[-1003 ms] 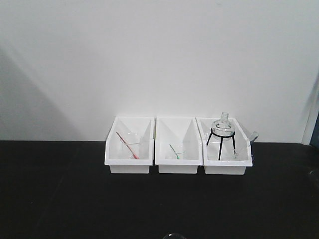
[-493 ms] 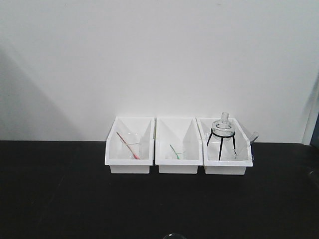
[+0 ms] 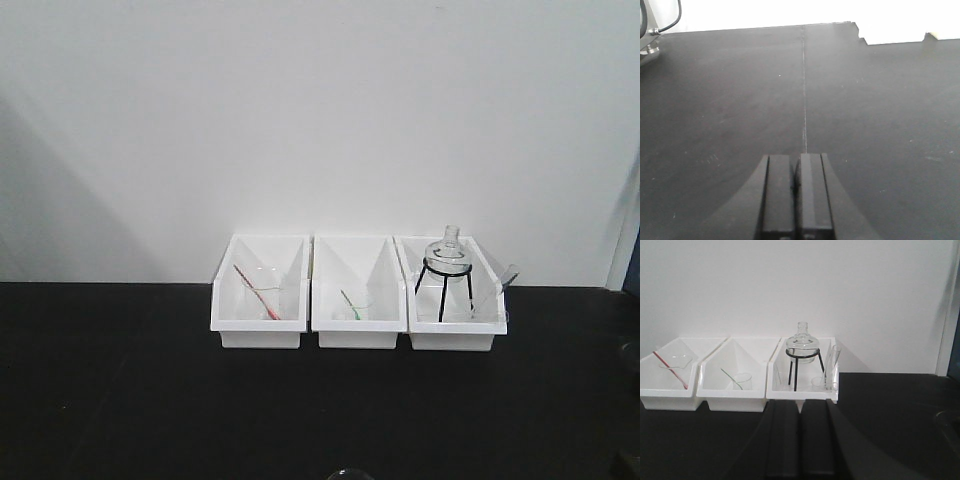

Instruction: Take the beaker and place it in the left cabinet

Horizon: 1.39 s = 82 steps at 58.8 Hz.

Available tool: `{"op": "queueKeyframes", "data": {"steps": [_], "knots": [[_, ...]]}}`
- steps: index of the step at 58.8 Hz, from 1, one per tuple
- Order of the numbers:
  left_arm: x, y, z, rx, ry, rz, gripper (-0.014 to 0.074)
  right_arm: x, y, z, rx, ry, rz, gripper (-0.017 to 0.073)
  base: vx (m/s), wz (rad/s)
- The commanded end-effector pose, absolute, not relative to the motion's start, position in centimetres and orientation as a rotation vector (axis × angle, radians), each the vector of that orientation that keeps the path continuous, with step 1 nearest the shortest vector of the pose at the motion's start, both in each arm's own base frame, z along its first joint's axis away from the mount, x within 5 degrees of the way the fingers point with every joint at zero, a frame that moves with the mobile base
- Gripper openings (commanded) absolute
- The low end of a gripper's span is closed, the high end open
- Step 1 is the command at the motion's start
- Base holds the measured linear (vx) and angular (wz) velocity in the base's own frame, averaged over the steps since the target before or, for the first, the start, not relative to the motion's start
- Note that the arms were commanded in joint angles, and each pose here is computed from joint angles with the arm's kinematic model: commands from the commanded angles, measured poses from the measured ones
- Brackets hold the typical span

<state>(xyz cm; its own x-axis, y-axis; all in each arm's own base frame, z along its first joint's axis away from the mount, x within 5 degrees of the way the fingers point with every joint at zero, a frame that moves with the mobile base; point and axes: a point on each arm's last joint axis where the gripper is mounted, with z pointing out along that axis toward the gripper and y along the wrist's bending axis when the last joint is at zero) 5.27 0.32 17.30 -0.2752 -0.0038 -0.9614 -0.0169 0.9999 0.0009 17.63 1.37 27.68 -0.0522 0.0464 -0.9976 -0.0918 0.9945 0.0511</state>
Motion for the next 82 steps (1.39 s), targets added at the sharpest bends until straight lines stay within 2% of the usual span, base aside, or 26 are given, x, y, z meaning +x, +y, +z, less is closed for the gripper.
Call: {"op": "queueKeyframes", "data": {"steps": [1,9,18,23,26,38,45,51,63,69,82], "knots": [[5.3,0.2,18.5,-0.002,1.75,-0.004,0.0004,18.2,1.4,29.9,-0.026,1.463,0.135,0.011,0.0,0.0],[5.3,0.2,18.5,-0.002,1.75,-0.004,0.0004,18.2,1.4,29.8,-0.014,1.461,0.15,0.0281,0.0,0.0],[5.3,0.2,18.5,-0.002,1.75,-0.004,0.0004,18.2,1.4,29.9,-0.005,1.453,0.154,0.0562,0.0,0.0],[5.3,0.2,18.5,-0.002,1.75,-0.004,0.0004,18.2,1.4,30.0,-0.007,1.447,0.154,0.0688,0.0,0.0],[5.3,0.2,18.5,-0.002,1.75,-0.004,0.0004,18.2,1.4,30.0,-0.012,1.447,0.152,0.0731,0.0,0.0],[5.3,0.2,18.5,-0.002,1.75,-0.004,0.0004,18.3,1.8,30.2,-0.017,1.384,0.207,0.0714,0.0,0.0],[5.3,0.2,18.5,-0.002,1.75,-0.004,0.0004,18.6,3.2,28.4,-0.209,1.357,0.232,0.0678,0.0,0.0],[5.3,0.2,18.5,-0.002,1.75,-0.004,0.0004,18.7,4.8,25.3,-0.357,1.385,0.373,0.0644,0.0,0.0],[5.3,0.2,18.5,-0.002,1.75,-0.004,0.0004,19.1,6.9,19.2,-0.557,1.521,0.602,0.0577,0.0,0.0],[5.3,0.2,18.5,-0.002,1.75,-0.004,0.0004,19.6,7.4,17.1,-0.581,1.517,0.701,0.0565,0.0,0.0],[5.3,0.2,18.5,-0.002,1.75,-0.004,0.0004,21.9,7.8,13.2,-0.602,1.649,0.752,0.0565,0.0,0.0]]}}
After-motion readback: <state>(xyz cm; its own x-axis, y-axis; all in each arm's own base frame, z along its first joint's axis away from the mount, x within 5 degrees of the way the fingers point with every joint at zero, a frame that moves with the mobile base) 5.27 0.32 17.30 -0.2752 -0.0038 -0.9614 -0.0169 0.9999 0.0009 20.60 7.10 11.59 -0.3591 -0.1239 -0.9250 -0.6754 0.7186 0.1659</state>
